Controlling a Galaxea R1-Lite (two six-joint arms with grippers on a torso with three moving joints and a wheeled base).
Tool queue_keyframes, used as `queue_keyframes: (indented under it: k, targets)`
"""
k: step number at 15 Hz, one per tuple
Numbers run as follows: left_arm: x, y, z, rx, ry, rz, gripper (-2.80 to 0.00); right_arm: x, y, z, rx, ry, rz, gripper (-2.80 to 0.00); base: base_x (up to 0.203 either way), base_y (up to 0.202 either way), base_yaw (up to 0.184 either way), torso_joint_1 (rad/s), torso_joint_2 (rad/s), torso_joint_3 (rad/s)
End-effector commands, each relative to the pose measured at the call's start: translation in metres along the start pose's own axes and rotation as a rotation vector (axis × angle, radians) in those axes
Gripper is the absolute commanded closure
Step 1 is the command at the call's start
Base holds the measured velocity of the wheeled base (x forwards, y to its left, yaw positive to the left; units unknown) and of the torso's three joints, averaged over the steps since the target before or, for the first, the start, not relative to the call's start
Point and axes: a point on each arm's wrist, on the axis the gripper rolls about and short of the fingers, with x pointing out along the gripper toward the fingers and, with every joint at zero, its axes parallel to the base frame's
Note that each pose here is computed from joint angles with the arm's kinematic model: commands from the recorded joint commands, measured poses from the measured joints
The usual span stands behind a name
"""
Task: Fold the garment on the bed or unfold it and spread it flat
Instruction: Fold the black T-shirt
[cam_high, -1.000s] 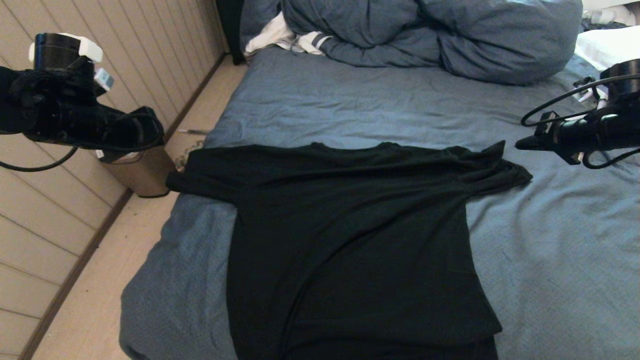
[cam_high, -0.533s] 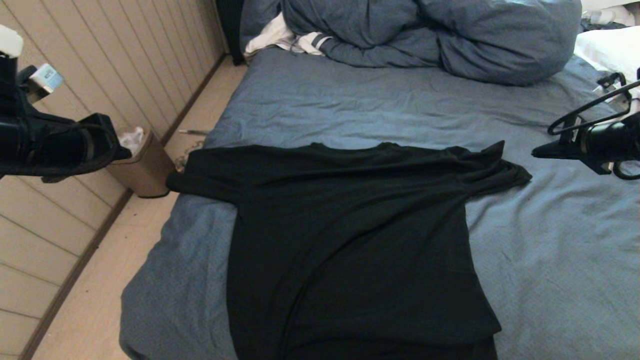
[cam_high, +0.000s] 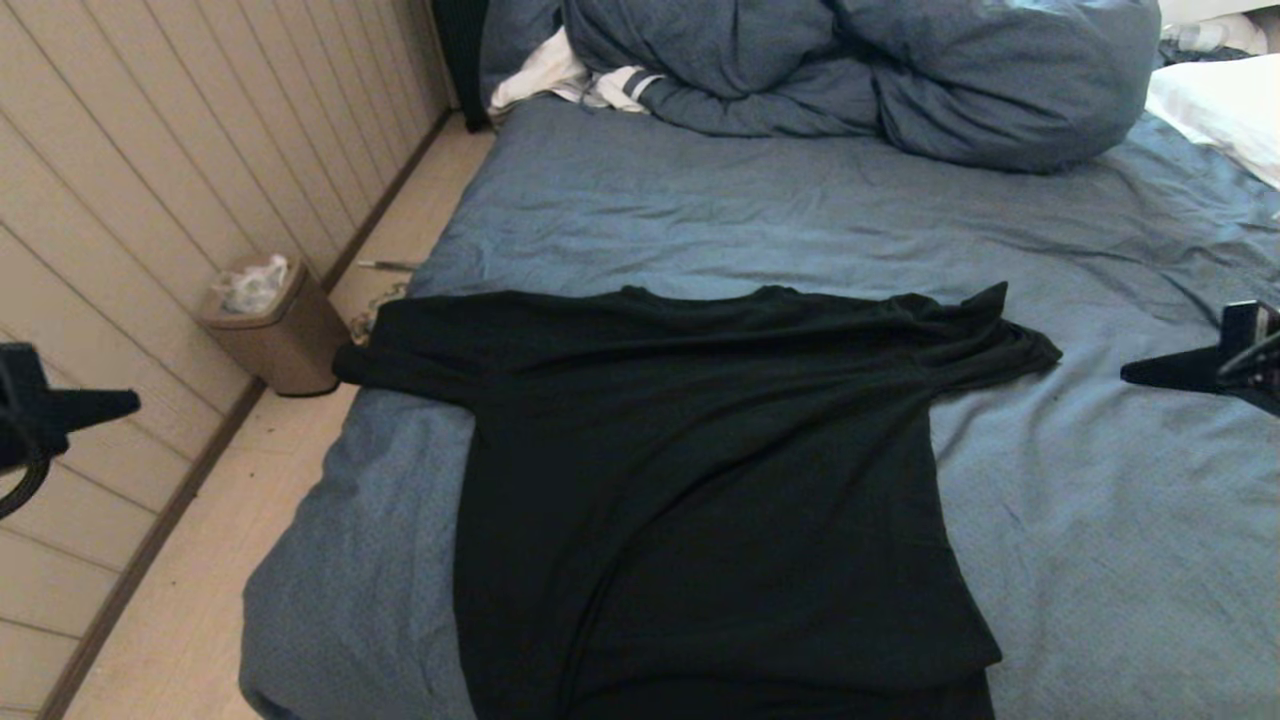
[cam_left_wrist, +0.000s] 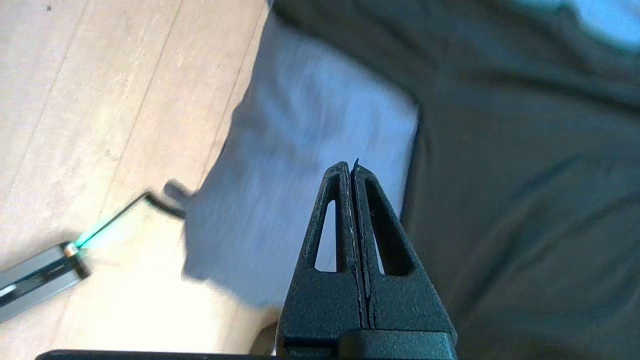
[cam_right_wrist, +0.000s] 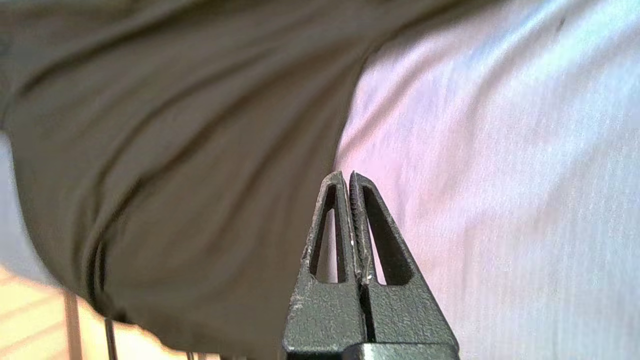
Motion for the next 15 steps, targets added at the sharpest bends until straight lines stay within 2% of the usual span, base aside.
queue_keyframes:
  k: [1,3,5,8,11,13,15]
  targets:
    - [-0.035,0.007,-0.022,0.019,-0.065,-0.018,0.00,-0.033,0.016,-0.022,-0.038,-0.052,0.014,0.00,0.000,0.000,0.000,0.000,0.00,0.000]
    - [-0.052,0.012,-0.038,0.057,-0.094,-0.002,0.00,-0.047,0.021,-0.040,-0.070,-0.064,0.017,0.00,0.000,0.000,0.000,0.000,0.00,0.000]
    - [-0.065,0.017,-0.054,0.065,-0.112,0.003,0.00,-0.059,0.024,-0.064,-0.080,-0.068,0.016,0.00,0.000,0.000,0.000,0.000,0.00,0.000]
    - [-0.090,0.027,-0.088,0.079,-0.124,0.012,0.00,-0.080,0.029,-0.114,-0.123,-0.120,0.015,0.00,0.000,0.000,0.000,0.000,0.00,0.000]
    - [-0.111,0.039,-0.127,0.120,-0.139,0.066,0.00,-0.092,0.029,-0.168,-0.186,-0.180,0.012,0.00,0.000,0.000,0.000,0.000,0.00,0.000]
    - [-0.108,0.047,-0.155,0.173,-0.119,0.112,0.00,-0.096,0.028,-0.198,-0.232,-0.219,0.010,0.00,0.000,0.000,0.000,0.000,0.00,0.000]
    - [-0.099,0.054,-0.182,0.220,-0.114,0.137,0.00,-0.092,0.023,-0.226,-0.259,-0.220,0.007,0.00,0.000,0.000,0.000,0.000,0.00,0.000]
